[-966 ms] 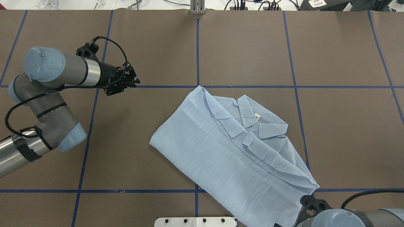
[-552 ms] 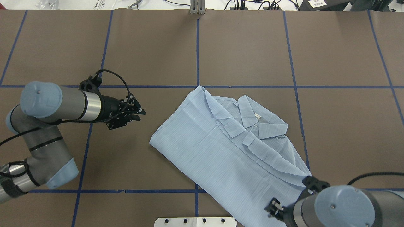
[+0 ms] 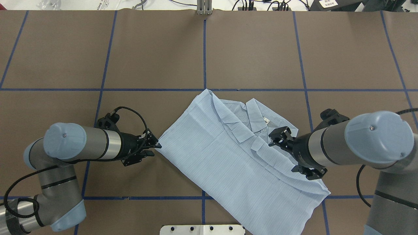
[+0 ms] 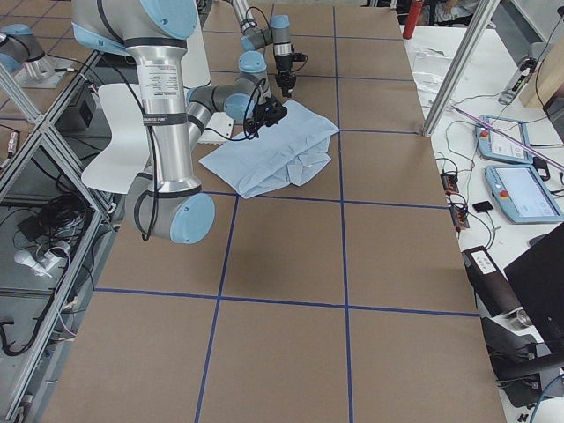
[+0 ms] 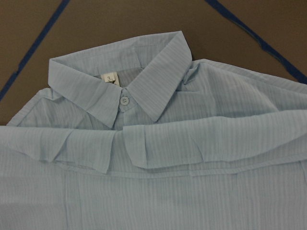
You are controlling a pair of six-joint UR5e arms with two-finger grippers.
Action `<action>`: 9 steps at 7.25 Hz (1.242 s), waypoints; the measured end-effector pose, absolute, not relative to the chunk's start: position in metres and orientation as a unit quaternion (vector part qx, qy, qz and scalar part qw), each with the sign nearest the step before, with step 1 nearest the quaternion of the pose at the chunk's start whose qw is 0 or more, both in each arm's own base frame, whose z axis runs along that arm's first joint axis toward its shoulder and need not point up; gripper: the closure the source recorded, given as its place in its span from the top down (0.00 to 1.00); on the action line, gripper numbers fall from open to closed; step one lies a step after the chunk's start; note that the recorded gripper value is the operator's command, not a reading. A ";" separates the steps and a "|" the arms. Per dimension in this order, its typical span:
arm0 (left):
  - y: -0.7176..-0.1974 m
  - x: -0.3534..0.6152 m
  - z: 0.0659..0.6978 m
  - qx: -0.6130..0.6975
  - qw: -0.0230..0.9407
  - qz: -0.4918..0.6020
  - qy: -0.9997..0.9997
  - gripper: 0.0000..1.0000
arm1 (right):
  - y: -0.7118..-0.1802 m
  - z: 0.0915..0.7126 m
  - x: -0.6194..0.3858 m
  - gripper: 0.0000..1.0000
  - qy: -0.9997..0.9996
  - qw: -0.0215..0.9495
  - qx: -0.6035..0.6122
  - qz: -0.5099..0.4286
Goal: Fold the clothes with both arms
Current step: 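Grasp opposite sides of the folded shirt with both grippers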
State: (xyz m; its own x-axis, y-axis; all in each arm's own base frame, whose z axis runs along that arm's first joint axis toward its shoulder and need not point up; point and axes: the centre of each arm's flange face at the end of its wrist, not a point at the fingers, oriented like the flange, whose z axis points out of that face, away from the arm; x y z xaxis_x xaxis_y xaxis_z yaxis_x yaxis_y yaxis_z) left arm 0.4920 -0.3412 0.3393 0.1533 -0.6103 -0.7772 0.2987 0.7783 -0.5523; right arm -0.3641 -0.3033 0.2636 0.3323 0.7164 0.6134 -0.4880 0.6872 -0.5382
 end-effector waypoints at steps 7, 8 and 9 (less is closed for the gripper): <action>-0.353 0.519 0.336 -0.128 0.752 -0.312 0.567 0.00 | -0.328 0.273 -0.375 1.00 -0.436 0.817 -0.106 0.362; -0.364 0.512 0.338 -0.117 0.753 -0.313 0.567 0.00 | -0.329 0.273 -0.377 1.00 -0.435 0.817 -0.106 0.363; -0.384 0.501 0.339 -0.091 0.761 -0.308 0.564 0.00 | -0.329 0.273 -0.377 1.00 -0.435 0.817 -0.105 0.364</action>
